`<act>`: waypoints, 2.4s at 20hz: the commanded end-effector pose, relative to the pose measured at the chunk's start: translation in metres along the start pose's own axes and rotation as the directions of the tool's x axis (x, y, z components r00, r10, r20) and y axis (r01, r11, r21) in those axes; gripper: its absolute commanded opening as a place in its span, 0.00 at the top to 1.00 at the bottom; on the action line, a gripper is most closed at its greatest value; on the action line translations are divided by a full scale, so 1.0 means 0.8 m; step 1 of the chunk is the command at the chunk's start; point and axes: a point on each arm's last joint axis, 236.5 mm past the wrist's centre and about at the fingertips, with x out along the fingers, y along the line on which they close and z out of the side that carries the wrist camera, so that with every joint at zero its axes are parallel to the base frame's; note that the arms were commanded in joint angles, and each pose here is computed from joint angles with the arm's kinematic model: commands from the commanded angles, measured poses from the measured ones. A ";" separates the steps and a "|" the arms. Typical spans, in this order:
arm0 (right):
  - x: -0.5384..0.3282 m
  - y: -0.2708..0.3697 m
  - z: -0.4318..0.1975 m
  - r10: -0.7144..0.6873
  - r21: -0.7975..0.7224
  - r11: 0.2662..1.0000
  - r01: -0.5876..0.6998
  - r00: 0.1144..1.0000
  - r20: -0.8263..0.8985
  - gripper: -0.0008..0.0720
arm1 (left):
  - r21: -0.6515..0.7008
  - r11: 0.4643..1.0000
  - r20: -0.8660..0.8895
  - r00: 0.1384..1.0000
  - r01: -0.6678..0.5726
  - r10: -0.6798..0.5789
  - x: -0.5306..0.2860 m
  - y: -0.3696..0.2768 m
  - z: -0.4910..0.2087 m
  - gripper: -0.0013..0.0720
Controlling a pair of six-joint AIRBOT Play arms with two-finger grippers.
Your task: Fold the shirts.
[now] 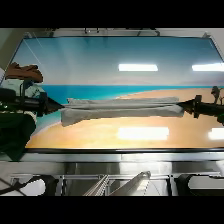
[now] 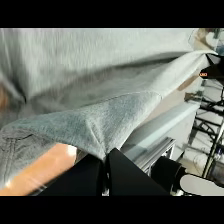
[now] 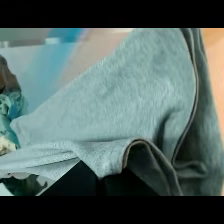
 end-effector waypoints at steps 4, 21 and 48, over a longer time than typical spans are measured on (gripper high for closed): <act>0.055 -0.034 0.021 -0.066 -0.033 0.997 0.066 0.998 0.015 0.97 | -0.033 0.999 -0.158 0.987 0.002 -0.007 0.076 0.042 0.061 0.97; -0.060 -0.054 0.056 -0.391 -0.215 0.904 0.370 0.918 -0.063 0.04 | 0.115 0.993 -0.119 0.993 0.034 -0.020 -0.009 -0.033 0.067 0.04; -0.049 0.053 0.018 -0.039 -0.210 0.977 -0.026 0.953 -0.300 0.97 | 0.411 0.903 -0.239 0.942 -0.123 0.237 0.440 -0.119 -0.042 0.96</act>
